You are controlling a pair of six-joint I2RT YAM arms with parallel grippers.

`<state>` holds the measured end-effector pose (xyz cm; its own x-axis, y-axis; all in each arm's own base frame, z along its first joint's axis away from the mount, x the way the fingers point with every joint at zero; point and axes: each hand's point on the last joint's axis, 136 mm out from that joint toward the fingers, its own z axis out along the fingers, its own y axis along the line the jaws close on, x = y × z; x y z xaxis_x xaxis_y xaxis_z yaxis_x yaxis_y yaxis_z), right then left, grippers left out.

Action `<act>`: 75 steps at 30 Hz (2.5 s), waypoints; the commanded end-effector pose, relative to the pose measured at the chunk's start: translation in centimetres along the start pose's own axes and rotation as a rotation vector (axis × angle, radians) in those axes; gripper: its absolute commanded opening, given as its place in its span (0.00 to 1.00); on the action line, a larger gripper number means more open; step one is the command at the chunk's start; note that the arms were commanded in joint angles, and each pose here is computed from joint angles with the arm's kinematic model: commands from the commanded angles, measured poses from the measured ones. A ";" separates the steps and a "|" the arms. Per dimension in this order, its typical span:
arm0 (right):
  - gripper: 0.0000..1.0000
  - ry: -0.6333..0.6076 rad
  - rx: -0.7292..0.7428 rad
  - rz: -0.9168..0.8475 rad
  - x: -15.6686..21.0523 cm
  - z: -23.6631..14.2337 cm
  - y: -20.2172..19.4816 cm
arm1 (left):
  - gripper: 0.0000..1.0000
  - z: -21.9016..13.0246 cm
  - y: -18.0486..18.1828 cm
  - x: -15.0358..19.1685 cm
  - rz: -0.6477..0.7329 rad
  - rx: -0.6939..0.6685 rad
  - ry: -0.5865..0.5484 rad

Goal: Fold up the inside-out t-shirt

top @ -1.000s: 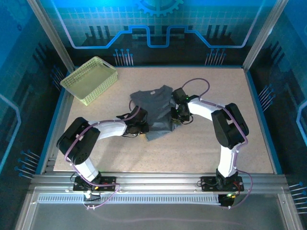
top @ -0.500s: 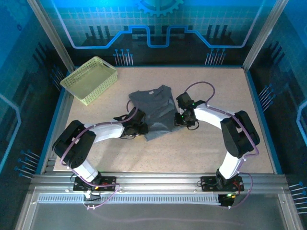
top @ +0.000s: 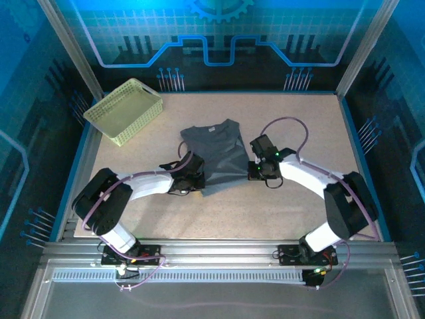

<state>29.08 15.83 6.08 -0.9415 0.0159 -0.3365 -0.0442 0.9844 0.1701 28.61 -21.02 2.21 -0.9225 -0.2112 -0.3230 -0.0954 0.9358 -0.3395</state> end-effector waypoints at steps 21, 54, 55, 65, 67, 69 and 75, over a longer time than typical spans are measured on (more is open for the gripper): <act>0.51 -0.078 -0.031 0.175 3.1 -3.7 -2.1 | 0.49 -7.5 -7.4 -7.0 0.207 0.078 -0.155; 0.05 -0.026 0.084 0.234 10.5 0.1 -3.3 | 0.30 14.0 -19.5 -16.4 0.108 0.200 -0.051; 0.05 -0.030 0.087 0.241 10.8 0.0 -3.5 | 0.30 14.1 -19.2 -16.7 0.102 0.197 -0.054; 0.05 -0.014 0.097 0.264 12.3 0.0 -3.9 | 0.34 13.3 -19.8 -18.3 0.096 0.248 -0.067; 0.06 -0.010 0.115 0.263 12.2 -0.1 -4.0 | 0.38 12.7 -20.8 -18.3 0.106 0.283 -0.065; 0.10 -0.020 0.120 0.252 11.8 -0.6 -4.0 | 0.44 12.1 -21.5 -18.4 0.115 0.302 -0.061; 0.49 -0.107 0.141 0.193 9.1 -4.5 -4.4 | 0.70 6.4 -21.6 -18.9 0.173 0.275 -0.040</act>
<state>18.78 12.18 3.89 -0.9020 0.2503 -0.3517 0.2034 0.9651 0.1652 51.67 -40.55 6.08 -0.8935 -0.1117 -0.4349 0.1504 0.8382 -0.5243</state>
